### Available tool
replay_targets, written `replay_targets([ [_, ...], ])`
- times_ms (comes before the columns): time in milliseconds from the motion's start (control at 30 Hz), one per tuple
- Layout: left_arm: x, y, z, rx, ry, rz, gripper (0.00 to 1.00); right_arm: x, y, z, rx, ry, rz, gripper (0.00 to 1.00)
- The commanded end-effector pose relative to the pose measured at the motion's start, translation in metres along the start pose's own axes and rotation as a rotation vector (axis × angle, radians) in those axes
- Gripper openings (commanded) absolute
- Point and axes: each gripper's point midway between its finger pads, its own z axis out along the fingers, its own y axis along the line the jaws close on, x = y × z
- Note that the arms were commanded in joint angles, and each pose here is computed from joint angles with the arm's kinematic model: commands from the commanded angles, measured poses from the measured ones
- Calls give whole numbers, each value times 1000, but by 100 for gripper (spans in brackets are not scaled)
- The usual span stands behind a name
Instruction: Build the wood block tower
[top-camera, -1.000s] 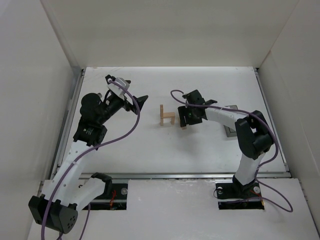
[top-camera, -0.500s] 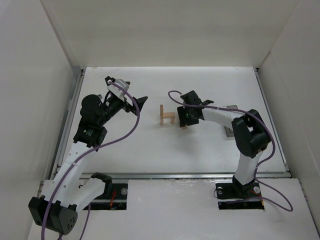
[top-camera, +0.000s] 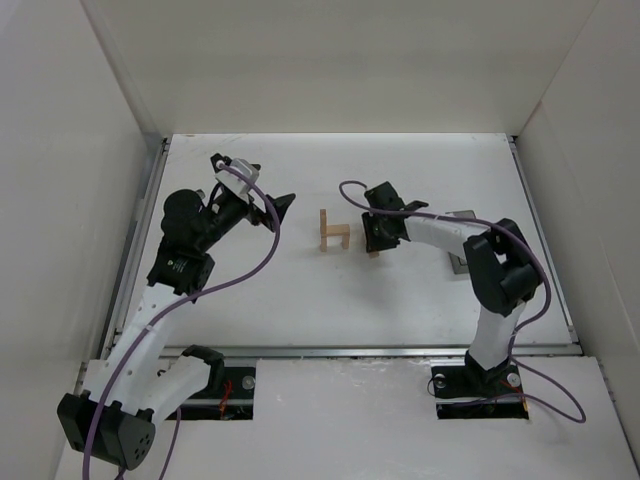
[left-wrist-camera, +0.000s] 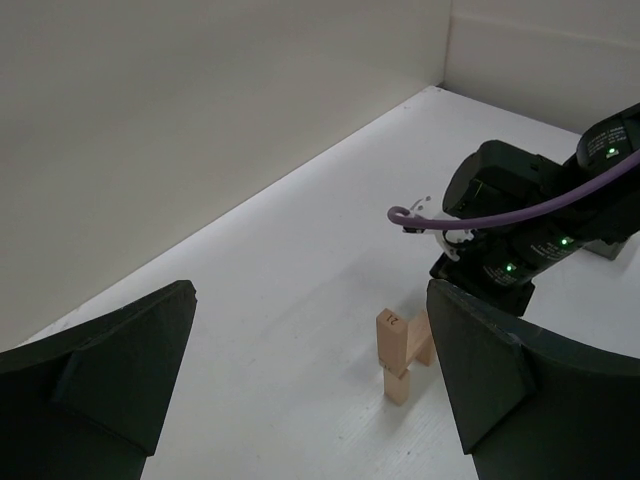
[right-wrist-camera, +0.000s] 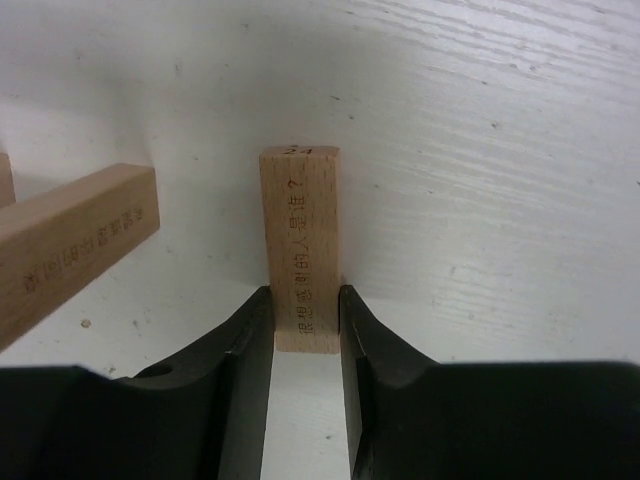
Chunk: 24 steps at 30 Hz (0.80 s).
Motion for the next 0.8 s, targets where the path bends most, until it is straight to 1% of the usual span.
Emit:
replay_targets([
  [0, -10, -2, -2, 13, -45, 37, 100, -24, -17, -32, 35, -109, 46, 0],
  [100, 9, -15, 0, 109, 10, 67, 100, -42, -21, -58, 28, -192, -1, 0],
  [133, 10, -19, -1, 142, 24, 103, 100, -53, -17, -80, 3, -249, -18, 0],
  [167, 15, -30, 0, 219, 34, 117, 100, -58, -16, -90, -12, -276, -62, 0],
  [200, 14, -36, -2, 255, 33, 139, 100, -62, -14, -101, -24, -302, -87, 0],
  [233, 14, -38, 2, 292, 40, 156, 100, -77, -12, -127, -38, -375, -106, 0],
  [267, 18, -48, -1, 357, 61, 154, 100, -79, -6, -138, -56, -401, -170, 0],
  [300, 16, -49, 0, 389, 59, 201, 100, -82, 7, -152, -113, -431, -215, 0],
  [333, 7, -50, 5, 421, 52, 228, 100, -86, 13, -165, -152, -464, -251, 0],
  [367, 4, -52, 6, 458, 52, 251, 100, -89, 26, -191, -214, -527, -301, 0],
  [400, 5, -62, 2, 530, 68, 243, 97, -89, 42, -207, -298, -567, -375, 0],
  [433, -2, -63, 4, 562, 50, 288, 95, -89, 54, -220, -346, -613, -413, 0],
  [467, -18, -62, 10, 588, 26, 308, 93, -92, 60, -244, -383, -678, -440, 0],
  [500, -23, -70, 8, 645, 10, 299, 87, -89, 69, -253, -419, -703, -481, 0],
  [533, -31, -72, 10, 674, -17, 313, 85, -86, 80, -263, -471, -725, -505, 0],
  [600, -42, -78, 14, 743, -65, 334, 81, -85, 89, -276, -511, -774, -555, 0],
  [633, -50, -88, 12, 808, -115, 339, 79, -85, 93, -286, -536, -803, -588, 0],
  [667, -52, -92, 14, 835, -130, 332, 78, -81, 98, -284, -558, -802, -600, 0],
  [700, -53, -100, 19, 870, -124, 283, 78, -81, 103, -291, -576, -835, -629, 0],
  [767, -55, -109, 19, 944, -133, 226, 72, -80, 109, -302, -599, -873, -667, 0],
])
